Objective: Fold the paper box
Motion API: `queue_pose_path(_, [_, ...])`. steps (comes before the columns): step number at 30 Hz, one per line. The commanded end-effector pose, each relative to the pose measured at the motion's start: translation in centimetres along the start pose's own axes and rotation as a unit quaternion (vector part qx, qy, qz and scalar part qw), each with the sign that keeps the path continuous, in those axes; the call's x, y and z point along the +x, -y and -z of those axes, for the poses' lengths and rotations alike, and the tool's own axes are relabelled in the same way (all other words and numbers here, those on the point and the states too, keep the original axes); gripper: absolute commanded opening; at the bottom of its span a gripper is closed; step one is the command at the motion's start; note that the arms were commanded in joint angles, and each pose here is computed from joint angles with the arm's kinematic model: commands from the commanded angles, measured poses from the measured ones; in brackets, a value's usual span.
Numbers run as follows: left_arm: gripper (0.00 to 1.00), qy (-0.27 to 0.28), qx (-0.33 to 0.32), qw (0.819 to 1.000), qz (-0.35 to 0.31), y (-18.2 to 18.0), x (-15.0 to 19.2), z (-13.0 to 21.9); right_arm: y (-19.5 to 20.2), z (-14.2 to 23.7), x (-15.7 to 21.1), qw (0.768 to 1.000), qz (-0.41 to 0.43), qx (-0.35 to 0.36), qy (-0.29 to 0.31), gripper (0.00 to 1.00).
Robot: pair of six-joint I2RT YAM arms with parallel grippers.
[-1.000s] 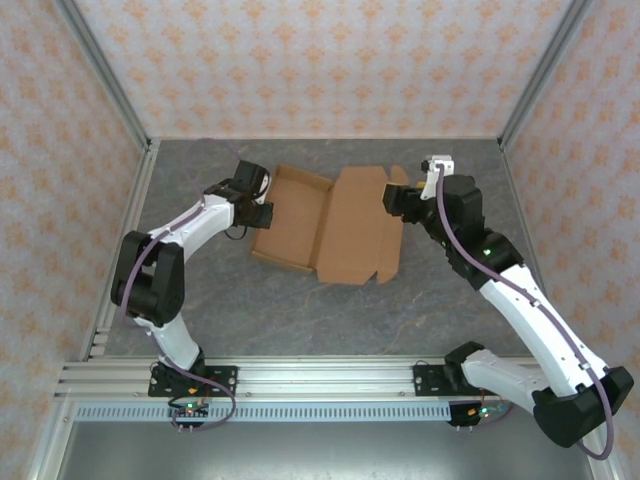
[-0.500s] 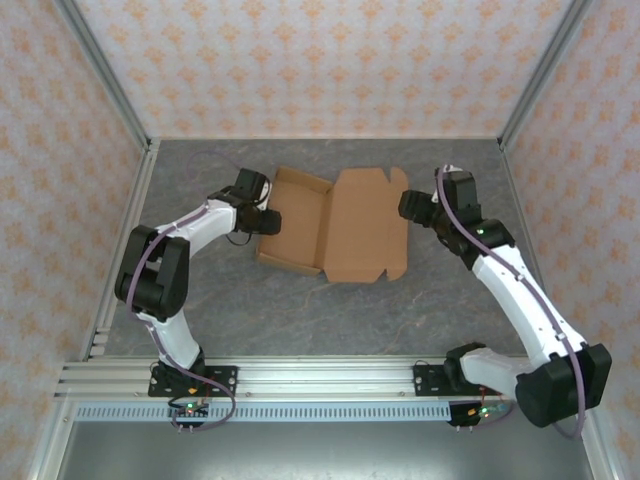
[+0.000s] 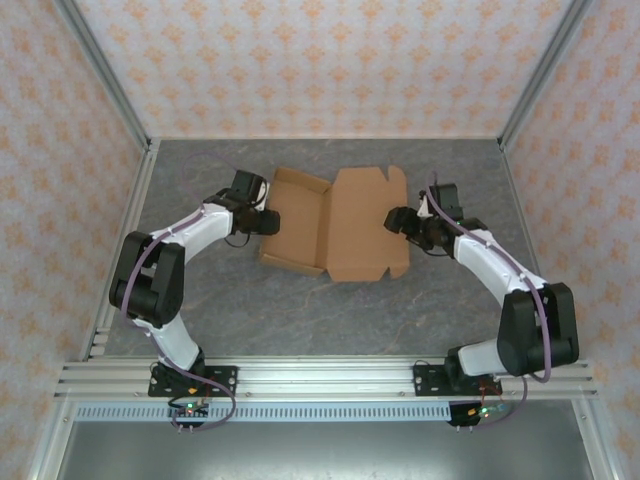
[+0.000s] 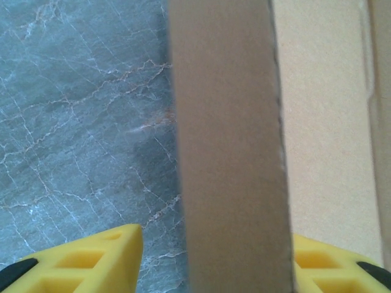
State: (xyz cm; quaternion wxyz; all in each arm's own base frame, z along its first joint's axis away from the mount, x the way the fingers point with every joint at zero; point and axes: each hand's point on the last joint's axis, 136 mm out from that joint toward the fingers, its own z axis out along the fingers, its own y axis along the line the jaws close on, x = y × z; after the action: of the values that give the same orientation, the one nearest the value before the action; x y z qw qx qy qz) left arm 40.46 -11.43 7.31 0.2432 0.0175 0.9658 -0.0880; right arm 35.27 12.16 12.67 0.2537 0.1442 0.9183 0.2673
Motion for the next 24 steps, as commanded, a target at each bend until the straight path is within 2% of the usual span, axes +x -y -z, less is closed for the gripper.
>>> queue_pose_path(1, [0.5, 0.015, 0.011, 1.0, 0.016, 0.0, -0.4, 0.6, -3.2, -0.1, -1.0, 0.997, -0.02, -0.08, 0.007, 0.58])
queue_pose_path(5, [0.5, 0.019, 0.014, 1.0, 0.017, 0.1, -0.5, 0.9, -2.8, 0.0, -1.3, 0.998, -0.012, -0.064, 0.013, 0.4])
queue_pose_path(11, [0.5, 0.024, 0.034, 0.999, 0.018, 0.8, -0.5, 1.7, -3.1, 0.5, -1.7, 0.998, 0.008, -0.057, 0.022, 0.21])
queue_pose_path(19, [0.52, 0.039, 0.1, 0.994, 0.031, 3.2, -0.4, 2.6, -4.1, 2.0, -2.8, 0.993, 0.111, 0.016, 0.031, 0.14])
queue_pose_path(24, [0.61, 0.048, 0.126, 0.99, 0.029, 4.6, -0.5, 3.6, -4.6, 3.2, -3.5, 0.982, 0.176, 0.062, 0.022, 0.12])
